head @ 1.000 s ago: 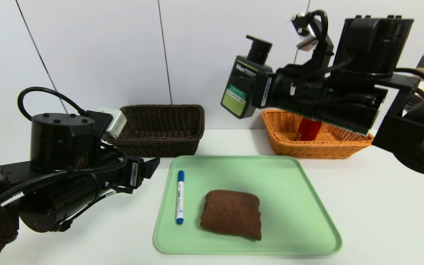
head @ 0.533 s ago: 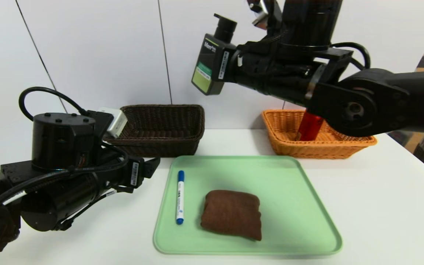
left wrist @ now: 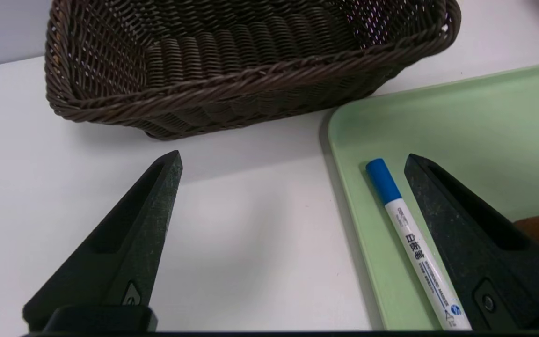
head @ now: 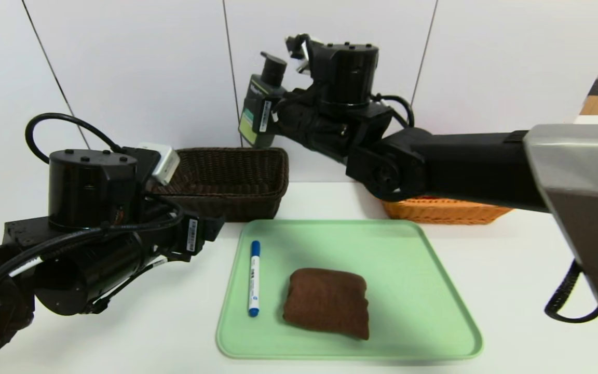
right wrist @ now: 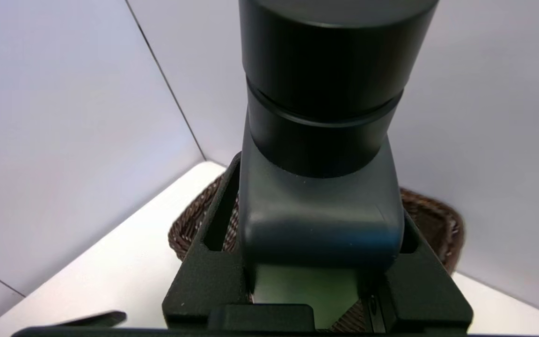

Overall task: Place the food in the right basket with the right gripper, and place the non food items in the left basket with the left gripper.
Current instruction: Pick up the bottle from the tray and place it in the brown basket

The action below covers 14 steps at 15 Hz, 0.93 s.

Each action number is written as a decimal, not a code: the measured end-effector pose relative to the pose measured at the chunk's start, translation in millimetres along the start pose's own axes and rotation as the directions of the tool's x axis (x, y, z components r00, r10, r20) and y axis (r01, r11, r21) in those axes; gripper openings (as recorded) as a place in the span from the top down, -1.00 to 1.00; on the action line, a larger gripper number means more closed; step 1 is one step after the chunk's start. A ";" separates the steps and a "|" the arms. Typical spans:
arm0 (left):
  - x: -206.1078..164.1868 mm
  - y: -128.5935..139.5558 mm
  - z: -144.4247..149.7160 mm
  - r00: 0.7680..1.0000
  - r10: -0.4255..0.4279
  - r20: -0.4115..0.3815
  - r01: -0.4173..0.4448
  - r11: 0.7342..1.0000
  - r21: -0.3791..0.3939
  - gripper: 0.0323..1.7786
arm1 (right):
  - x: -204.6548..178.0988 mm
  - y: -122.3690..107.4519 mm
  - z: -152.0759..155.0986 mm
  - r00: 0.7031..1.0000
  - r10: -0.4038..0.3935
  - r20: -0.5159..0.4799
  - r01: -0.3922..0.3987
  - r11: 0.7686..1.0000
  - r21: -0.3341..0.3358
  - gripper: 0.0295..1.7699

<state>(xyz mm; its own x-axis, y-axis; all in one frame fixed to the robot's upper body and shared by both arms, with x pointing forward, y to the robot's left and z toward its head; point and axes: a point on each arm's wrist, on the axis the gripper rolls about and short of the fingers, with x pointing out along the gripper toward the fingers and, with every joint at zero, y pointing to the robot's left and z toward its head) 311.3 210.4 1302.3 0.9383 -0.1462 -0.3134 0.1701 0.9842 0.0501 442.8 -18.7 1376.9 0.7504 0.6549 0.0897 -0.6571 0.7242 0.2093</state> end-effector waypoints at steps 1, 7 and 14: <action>0.5 0.7 1.4 1.000 0.013 0.001 -0.013 1.000 0.001 -0.90 | 6.5 -1.5 -12.0 1.000 0.000 -0.017 0.000 1.000 0.000 0.33; -2.8 2.9 7.2 0.999 0.028 -0.040 -0.028 0.999 0.018 -0.90 | 29.9 -19.3 -70.0 0.993 -0.024 -0.119 0.024 1.000 -0.001 0.33; -5.2 3.6 16.1 0.998 0.046 -0.037 -0.046 0.999 0.021 -0.90 | 38.9 -25.0 -94.9 0.991 -0.030 -0.131 0.031 1.000 -0.001 0.33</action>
<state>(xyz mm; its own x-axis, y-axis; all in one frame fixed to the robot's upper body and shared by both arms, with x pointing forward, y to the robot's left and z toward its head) 311.9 213.1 1319.4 0.9333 -0.0966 -0.3459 0.1336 0.9874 0.0847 481.6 9.1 1282.8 0.7540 0.6553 -0.0455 -0.6339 0.7440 0.2111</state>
